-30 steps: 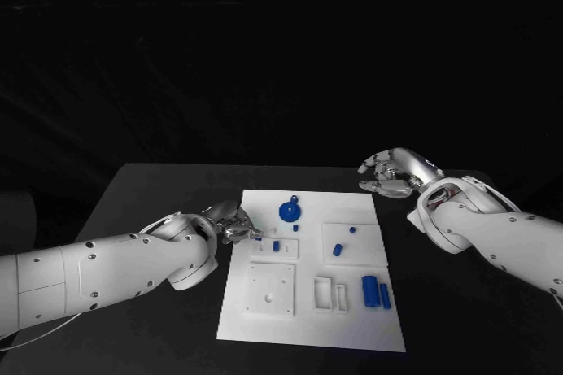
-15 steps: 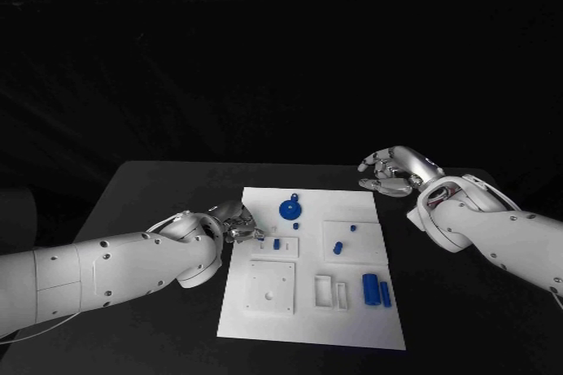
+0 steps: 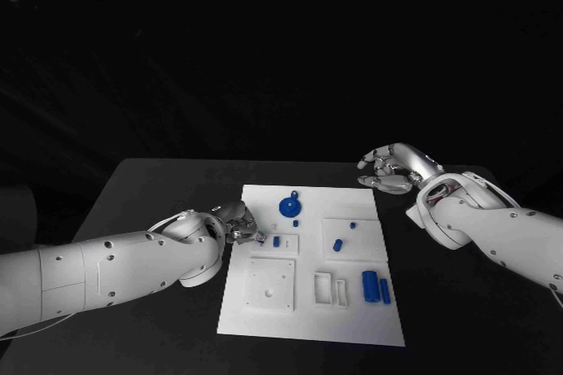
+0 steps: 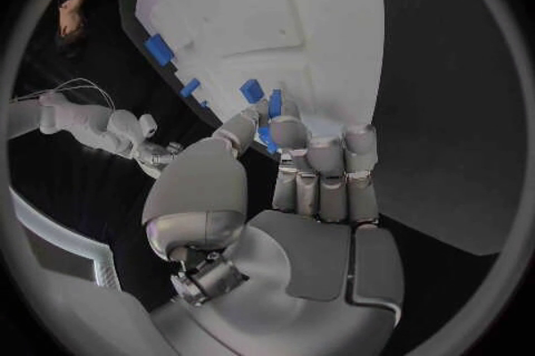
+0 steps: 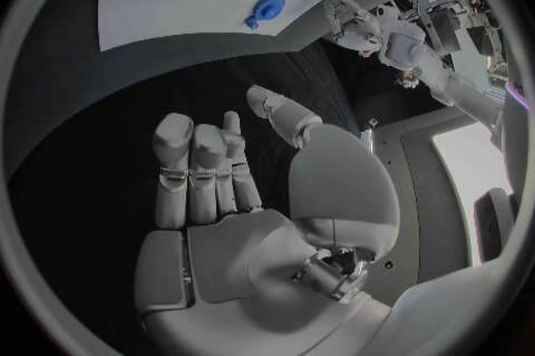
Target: Assemble the parts on the task board
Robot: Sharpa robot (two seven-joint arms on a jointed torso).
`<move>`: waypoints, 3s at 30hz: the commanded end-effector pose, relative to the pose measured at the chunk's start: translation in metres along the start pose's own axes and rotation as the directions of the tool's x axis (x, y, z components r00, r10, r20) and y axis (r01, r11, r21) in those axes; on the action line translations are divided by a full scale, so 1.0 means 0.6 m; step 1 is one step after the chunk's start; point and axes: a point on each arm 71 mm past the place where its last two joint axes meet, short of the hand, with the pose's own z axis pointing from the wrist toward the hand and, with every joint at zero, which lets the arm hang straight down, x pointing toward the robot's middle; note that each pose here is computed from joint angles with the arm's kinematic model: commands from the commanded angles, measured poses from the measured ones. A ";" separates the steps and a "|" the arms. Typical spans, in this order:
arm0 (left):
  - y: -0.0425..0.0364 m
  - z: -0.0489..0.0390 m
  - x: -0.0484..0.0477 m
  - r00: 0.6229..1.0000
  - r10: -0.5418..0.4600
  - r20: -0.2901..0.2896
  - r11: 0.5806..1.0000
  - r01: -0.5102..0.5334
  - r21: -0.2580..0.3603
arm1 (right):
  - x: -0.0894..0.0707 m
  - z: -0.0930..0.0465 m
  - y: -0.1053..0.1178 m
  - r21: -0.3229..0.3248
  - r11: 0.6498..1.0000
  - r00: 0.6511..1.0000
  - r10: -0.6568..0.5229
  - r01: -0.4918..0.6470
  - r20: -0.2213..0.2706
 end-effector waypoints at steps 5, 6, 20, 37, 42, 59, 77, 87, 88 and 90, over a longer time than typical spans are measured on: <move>-0.001 0.001 0.006 0.999 0.044 -0.001 0.999 -0.044 0.015 | 0.001 0.000 0.001 -0.004 1.000 1.000 0.011 -0.011 -0.008; -0.002 0.001 0.006 0.999 0.045 0.000 0.999 -0.045 0.016 | 0.001 0.000 0.001 -0.001 1.000 1.000 0.017 -0.017 -0.009; 0.000 0.002 0.007 0.999 0.054 0.003 0.998 -0.054 0.018 | 0.002 0.000 0.002 0.000 1.000 1.000 0.023 -0.023 -0.012; -0.001 0.002 0.012 0.998 0.056 -0.010 0.998 -0.056 0.023 | 0.002 0.001 0.002 0.000 1.000 1.000 0.023 -0.023 -0.014; -0.001 0.002 0.012 0.998 0.056 -0.012 0.998 -0.056 0.024 | 0.002 0.001 0.001 0.000 1.000 1.000 0.023 -0.023 -0.015; 0.001 0.002 0.014 0.998 0.058 -0.030 0.998 -0.057 0.021 | 0.002 0.001 0.001 0.001 1.000 1.000 0.023 -0.023 -0.017; -0.002 0.006 0.021 0.997 0.064 -0.046 0.998 -0.063 0.024 | 0.002 0.000 0.001 0.001 1.000 1.000 0.023 -0.023 -0.017; -0.003 0.006 0.022 0.996 0.069 -0.052 0.997 -0.067 0.029 | 0.002 0.000 0.000 0.002 1.000 1.000 0.023 -0.023 -0.016; -0.003 0.006 0.022 0.996 0.069 -0.052 0.997 -0.068 0.030 | 0.002 0.000 0.000 0.002 1.000 1.000 0.023 -0.023 -0.016; -0.004 0.006 0.022 0.996 0.070 -0.052 0.997 -0.068 0.032 | 0.002 0.000 0.000 0.002 1.000 1.000 0.023 -0.023 -0.016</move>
